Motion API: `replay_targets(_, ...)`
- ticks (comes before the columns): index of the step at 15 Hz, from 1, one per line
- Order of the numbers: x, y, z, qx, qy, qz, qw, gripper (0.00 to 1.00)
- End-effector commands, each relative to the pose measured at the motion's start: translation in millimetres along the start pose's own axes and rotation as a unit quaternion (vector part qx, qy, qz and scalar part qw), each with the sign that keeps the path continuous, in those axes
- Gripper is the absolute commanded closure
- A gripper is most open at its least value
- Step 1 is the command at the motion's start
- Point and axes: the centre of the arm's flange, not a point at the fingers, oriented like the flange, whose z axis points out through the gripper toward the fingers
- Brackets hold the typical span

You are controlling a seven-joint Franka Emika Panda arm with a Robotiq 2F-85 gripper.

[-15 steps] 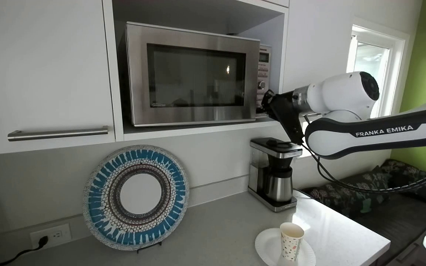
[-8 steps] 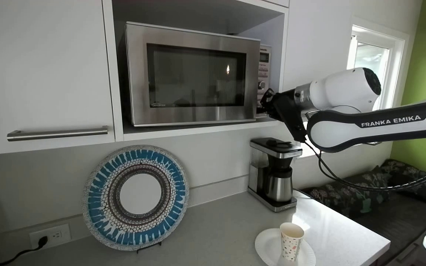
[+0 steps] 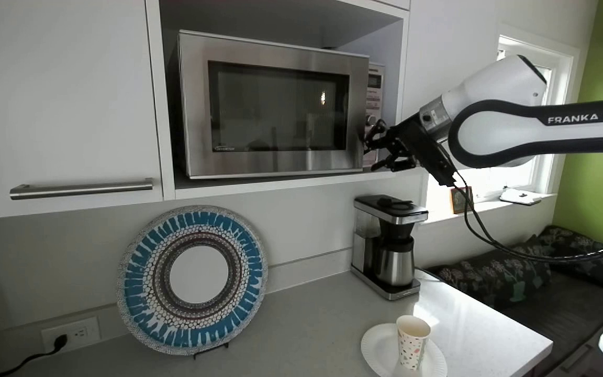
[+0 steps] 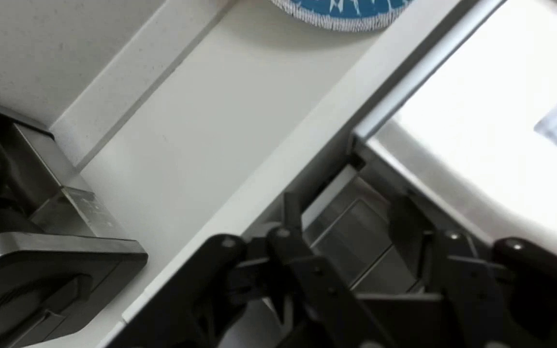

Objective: Push the bottom silver button on the right side of the microwave and open the microwave door fully

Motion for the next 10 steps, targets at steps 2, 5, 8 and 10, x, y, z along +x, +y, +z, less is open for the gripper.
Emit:
replay_targets(2,2.3,-6.5,-26.3,-0.024,-0.064,-0.049,0.9965,0.07)
replay_targets(5,4.8,-4.5,-36.0,-0.033,-0.082,-0.080,0.9928,0.00)
replay_targets(8,2.9,-9.5,-40.7,-0.018,-0.101,-0.114,0.9883,0.00)
replay_targets(10,4.9,-11.0,-43.2,-0.002,-0.106,-0.139,0.9846,0.00)
